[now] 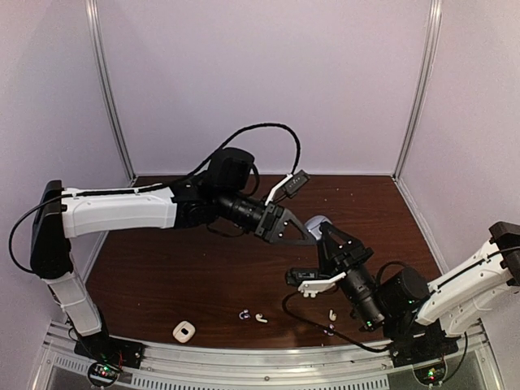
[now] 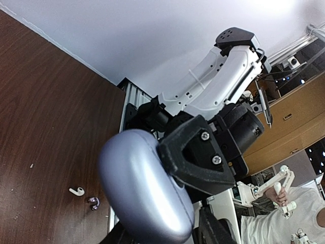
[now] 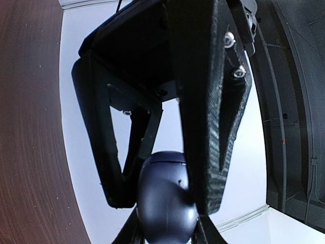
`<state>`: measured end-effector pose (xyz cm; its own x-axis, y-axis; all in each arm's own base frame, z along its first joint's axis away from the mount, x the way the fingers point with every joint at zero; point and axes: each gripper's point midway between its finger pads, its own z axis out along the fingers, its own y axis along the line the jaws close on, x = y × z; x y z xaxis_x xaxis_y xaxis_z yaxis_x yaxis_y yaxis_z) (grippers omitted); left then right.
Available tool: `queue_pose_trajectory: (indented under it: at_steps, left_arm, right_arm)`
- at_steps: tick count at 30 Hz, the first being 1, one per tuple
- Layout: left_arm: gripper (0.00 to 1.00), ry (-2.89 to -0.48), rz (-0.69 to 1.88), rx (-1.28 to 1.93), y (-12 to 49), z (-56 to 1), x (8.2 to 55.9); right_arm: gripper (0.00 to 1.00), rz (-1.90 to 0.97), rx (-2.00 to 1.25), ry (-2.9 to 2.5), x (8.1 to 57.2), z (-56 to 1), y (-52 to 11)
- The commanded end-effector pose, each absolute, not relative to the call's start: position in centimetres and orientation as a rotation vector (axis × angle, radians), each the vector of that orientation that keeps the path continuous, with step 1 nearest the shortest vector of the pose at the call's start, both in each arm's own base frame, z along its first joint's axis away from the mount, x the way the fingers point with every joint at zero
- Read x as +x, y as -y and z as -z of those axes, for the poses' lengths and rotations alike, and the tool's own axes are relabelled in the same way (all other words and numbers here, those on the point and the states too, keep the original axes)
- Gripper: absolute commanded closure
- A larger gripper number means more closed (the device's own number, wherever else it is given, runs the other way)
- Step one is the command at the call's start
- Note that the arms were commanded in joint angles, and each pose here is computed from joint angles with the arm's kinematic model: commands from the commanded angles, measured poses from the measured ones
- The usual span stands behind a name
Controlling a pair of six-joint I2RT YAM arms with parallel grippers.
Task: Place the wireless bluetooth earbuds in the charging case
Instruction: Pass from the right arm to the left
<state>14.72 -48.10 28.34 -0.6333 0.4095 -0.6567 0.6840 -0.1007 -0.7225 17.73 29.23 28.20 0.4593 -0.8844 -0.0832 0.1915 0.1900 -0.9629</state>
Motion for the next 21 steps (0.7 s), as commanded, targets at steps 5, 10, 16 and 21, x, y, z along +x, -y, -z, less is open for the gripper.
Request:
queue_pose_trajectory:
  at_steps: [5,10,16,21]
  left_arm:
    - [0.53,-1.845,1.905,1.244,48.63,-31.11,14.12]
    - [0.54,-1.855,1.927,1.239,48.74,-31.33,14.07]
    - [0.63,-1.873,1.952,1.241,48.95,-31.18,13.98]
    - [0.70,-1.889,1.978,1.233,48.98,-31.00,13.91]
  right_arm:
    - [0.95,0.880,-1.151,-0.720,17.10,-27.51,-29.43]
    - [0.95,0.880,-1.157,-0.718,17.07,-27.37,-29.57]
    - [0.94,0.886,-1.164,-0.705,17.02,-27.25,-29.62]
    - [0.91,0.887,-1.165,-0.696,16.92,-27.26,-29.57]
